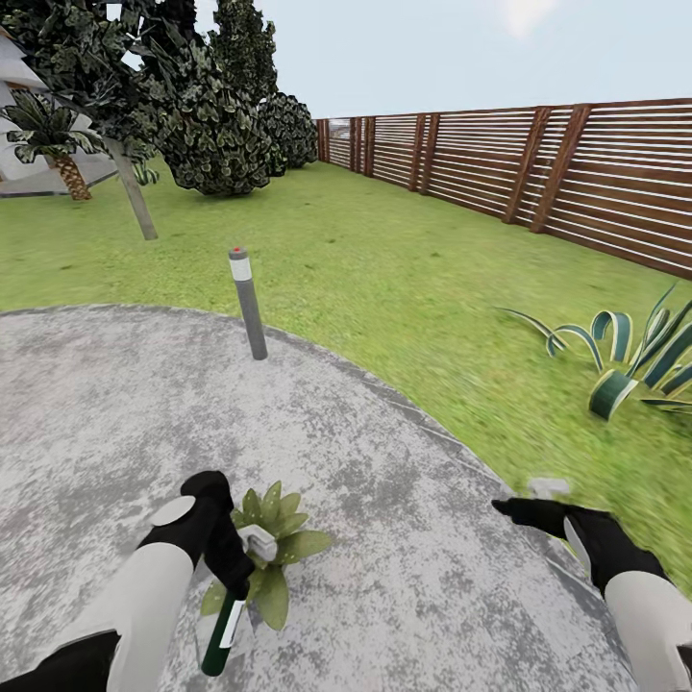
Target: Pick up the pesticide atomizer in the garden and spray insectifuge to fully cover both potted plants in the garden.
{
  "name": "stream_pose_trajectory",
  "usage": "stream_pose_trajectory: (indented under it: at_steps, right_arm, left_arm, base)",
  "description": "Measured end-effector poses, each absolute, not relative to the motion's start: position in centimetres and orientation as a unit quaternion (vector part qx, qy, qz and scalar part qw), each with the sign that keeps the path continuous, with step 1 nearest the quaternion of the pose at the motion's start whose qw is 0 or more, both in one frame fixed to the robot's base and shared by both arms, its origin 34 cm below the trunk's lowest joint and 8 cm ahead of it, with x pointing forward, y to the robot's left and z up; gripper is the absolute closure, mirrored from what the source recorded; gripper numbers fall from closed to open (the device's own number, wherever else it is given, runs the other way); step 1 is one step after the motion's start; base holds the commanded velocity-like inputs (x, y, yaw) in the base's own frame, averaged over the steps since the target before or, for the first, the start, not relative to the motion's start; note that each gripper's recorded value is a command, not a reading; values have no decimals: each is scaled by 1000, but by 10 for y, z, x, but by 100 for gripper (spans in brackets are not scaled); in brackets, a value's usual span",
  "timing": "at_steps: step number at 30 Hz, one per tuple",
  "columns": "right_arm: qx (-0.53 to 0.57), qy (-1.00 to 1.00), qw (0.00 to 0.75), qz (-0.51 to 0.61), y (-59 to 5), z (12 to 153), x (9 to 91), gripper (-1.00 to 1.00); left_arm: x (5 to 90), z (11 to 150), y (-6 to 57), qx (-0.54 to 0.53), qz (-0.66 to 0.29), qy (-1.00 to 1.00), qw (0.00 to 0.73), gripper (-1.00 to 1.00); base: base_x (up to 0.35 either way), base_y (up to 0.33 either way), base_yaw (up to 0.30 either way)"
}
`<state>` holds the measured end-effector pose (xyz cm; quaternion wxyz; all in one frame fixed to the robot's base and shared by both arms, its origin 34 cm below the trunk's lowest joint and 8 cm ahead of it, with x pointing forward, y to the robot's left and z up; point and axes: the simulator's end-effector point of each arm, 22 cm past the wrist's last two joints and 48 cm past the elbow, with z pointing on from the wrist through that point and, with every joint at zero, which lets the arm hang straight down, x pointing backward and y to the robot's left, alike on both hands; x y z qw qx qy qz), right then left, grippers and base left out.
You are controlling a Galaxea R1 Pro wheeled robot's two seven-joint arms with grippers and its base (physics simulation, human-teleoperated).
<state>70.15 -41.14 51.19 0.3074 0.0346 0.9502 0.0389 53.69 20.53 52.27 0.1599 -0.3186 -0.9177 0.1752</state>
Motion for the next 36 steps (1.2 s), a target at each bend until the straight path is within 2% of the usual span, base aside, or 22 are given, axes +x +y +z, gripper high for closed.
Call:
stream_pose_trajectory:
  at_steps: [10,20,28,36]
  right_arm:
    - [39,958,279,54,-400,484,677,-100]
    - [39,957,282,55,-399,487,677,-100]
    - [39,957,282,55,-399,488,678,-100]
    - [39,957,281,55,-399,487,677,-100]
  left_arm:
    - [532,521,201,-346,159,-908,172,100]
    - [529,521,204,-350,154,-907,176,100]
    - [526,520,204,-349,156,-906,179,100]
    - [527,520,204,-347,156,-907,179,100]
  base:
    - [0,0,-3]
    - [0,0,-180]
    - [0,0,-19]
    - [-242,0,0]
